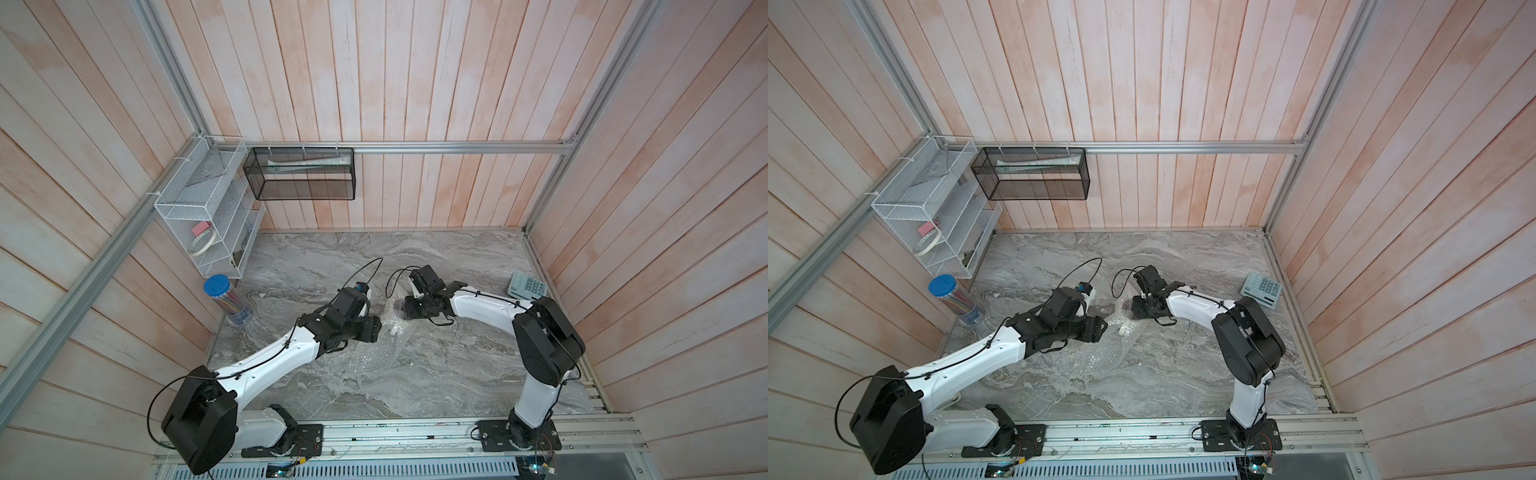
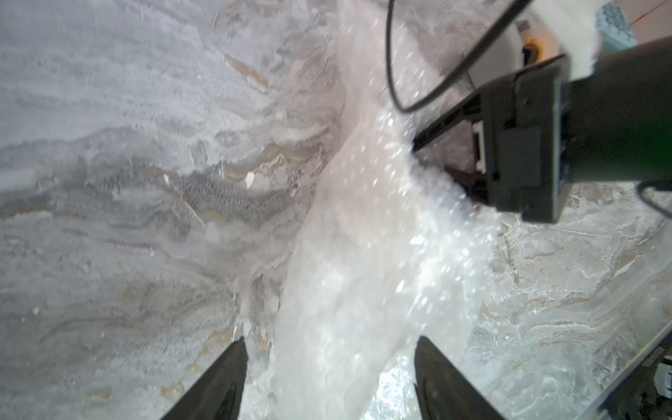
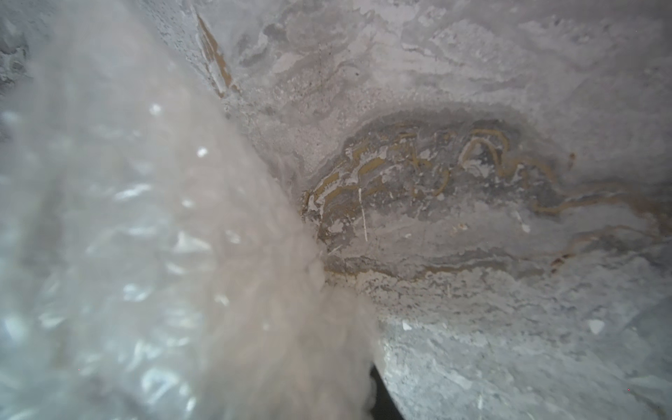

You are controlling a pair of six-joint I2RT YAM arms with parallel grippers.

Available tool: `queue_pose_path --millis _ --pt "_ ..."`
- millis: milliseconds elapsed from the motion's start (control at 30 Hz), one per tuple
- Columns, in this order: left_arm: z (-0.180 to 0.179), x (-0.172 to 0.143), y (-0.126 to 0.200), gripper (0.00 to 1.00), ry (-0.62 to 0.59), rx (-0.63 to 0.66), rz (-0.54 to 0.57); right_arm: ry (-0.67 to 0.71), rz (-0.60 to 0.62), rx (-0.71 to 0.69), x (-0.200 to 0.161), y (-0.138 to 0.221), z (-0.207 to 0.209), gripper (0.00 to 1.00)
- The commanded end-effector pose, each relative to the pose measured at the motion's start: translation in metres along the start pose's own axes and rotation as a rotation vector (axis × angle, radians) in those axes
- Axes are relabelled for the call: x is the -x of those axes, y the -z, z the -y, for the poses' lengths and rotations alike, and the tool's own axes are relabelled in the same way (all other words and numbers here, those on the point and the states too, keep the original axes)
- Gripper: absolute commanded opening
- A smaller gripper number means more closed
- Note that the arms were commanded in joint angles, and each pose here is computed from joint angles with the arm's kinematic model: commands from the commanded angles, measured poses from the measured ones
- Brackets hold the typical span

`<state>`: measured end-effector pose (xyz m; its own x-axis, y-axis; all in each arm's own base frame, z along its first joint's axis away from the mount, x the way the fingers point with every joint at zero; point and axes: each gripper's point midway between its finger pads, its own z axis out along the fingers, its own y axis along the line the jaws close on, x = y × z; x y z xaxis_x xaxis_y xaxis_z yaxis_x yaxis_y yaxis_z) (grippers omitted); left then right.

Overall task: Wrap mugs in bubble wrap
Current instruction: Wrap the mug in bubble wrap.

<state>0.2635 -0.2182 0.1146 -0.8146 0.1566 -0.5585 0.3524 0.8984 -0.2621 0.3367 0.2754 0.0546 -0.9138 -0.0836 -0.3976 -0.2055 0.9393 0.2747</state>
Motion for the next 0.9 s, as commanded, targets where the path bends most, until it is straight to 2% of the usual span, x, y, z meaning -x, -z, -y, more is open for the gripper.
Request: queue_pose_path --millis 0,167,267,433,567,633,767,867 --pt "-0.008 -0.027 -0.003 0.75 0.054 0.021 -0.072 -0.042 -0.094 -0.148 -0.031 -0.003 0.034 0.21" --pt "-0.015 -0.049 -0.01 0.75 0.075 0.03 -0.123 -0.048 -0.082 -0.158 -0.025 0.001 0.036 0.21" --pt "-0.027 -0.063 -0.016 0.72 0.092 0.084 -0.176 -0.045 -0.075 -0.16 -0.022 0.001 0.036 0.21" --pt "-0.029 -0.077 -0.015 0.59 0.136 0.09 -0.227 -0.038 -0.069 -0.156 -0.018 0.003 0.033 0.21" --pt "-0.027 -0.088 -0.011 0.44 0.176 0.065 -0.241 -0.037 -0.065 -0.149 -0.016 0.004 0.031 0.21" --pt "-0.025 -0.09 -0.008 0.34 0.191 0.049 -0.244 -0.035 -0.065 -0.146 -0.015 0.004 0.03 0.21" --pt "-0.009 -0.081 0.0 0.19 0.199 -0.03 -0.22 -0.027 -0.066 -0.14 -0.015 0.003 0.027 0.21" --pt "0.013 -0.059 0.01 0.13 0.179 -0.127 -0.182 -0.021 -0.066 -0.135 -0.015 0.003 0.024 0.21"
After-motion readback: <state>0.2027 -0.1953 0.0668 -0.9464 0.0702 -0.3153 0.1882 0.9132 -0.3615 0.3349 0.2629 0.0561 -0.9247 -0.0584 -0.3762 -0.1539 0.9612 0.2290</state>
